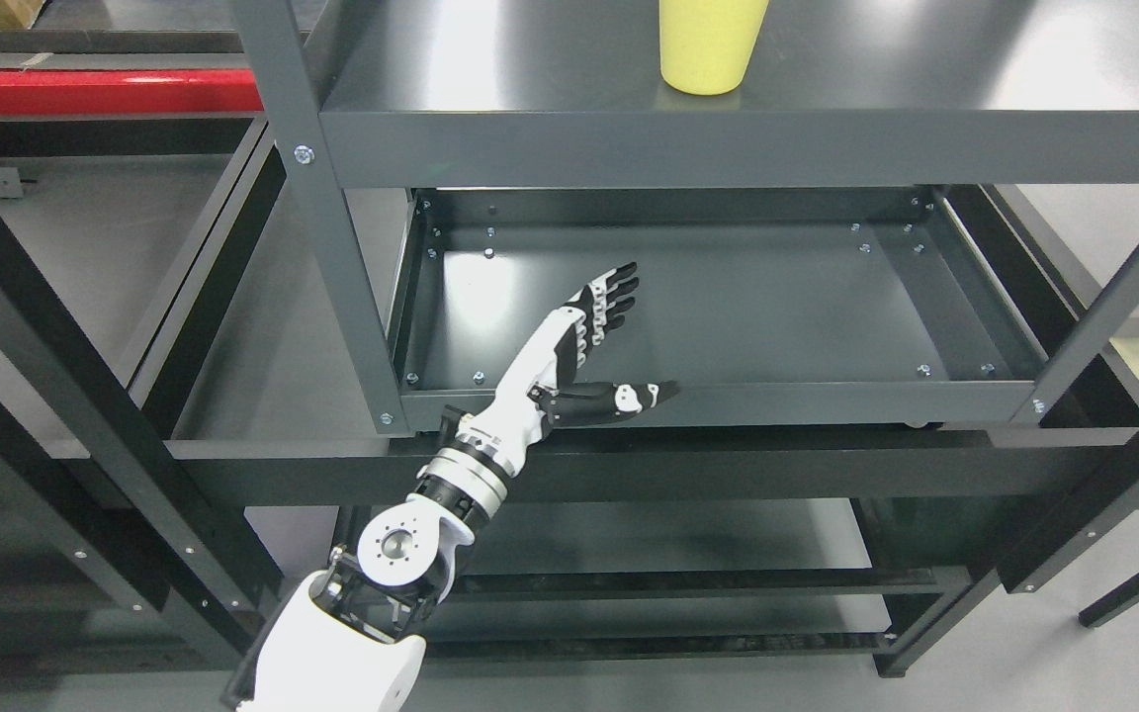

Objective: Place yellow IKEA cup on middle right shelf

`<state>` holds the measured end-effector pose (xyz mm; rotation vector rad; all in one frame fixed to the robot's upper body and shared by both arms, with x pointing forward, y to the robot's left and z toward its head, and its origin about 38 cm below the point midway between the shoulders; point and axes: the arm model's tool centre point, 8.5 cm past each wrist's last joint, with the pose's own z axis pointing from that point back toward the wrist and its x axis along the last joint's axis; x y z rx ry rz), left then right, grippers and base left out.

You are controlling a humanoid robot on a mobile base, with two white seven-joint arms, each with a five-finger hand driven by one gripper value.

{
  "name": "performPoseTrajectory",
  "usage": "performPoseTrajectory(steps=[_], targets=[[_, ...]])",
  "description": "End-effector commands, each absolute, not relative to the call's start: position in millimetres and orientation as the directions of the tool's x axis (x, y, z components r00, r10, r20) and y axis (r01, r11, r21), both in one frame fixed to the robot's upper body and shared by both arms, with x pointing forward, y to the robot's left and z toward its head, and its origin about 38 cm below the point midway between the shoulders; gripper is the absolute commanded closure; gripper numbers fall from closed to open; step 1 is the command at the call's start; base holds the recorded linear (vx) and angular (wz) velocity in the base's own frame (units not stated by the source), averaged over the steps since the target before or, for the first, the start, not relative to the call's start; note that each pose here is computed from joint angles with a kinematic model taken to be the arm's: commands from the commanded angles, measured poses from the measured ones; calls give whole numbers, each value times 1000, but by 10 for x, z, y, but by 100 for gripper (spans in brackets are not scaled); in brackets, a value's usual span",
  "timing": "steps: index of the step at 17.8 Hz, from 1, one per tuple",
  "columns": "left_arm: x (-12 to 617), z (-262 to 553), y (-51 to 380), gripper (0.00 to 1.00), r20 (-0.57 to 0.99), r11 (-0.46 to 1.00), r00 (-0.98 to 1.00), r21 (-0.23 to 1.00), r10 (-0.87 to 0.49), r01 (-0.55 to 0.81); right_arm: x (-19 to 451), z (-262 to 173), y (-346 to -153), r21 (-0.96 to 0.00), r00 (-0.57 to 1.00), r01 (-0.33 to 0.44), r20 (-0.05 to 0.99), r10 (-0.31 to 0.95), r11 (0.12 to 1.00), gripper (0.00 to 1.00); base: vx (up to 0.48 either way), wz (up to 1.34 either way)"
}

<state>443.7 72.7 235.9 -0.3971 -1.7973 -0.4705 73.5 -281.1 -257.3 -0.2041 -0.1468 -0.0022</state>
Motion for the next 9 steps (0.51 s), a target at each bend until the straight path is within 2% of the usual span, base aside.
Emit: performPoseTrajectory(steps=[1,4,9], targets=[[4371,2624,1282,1,937,923,-347,88,51,374,644,-2572,-2909,-213,991,22,132,6,977,1,0,0],[4351,2618,1446,1,937,939,-346,67,57,336,644,-2572,-2909,-213,991,22,132,6,977,1,0,0],[4254,2367,1475,1,954,942,-294,46,58,333,644,-2572,-2909,-213,991,22,132,6,977,1,0,0]])
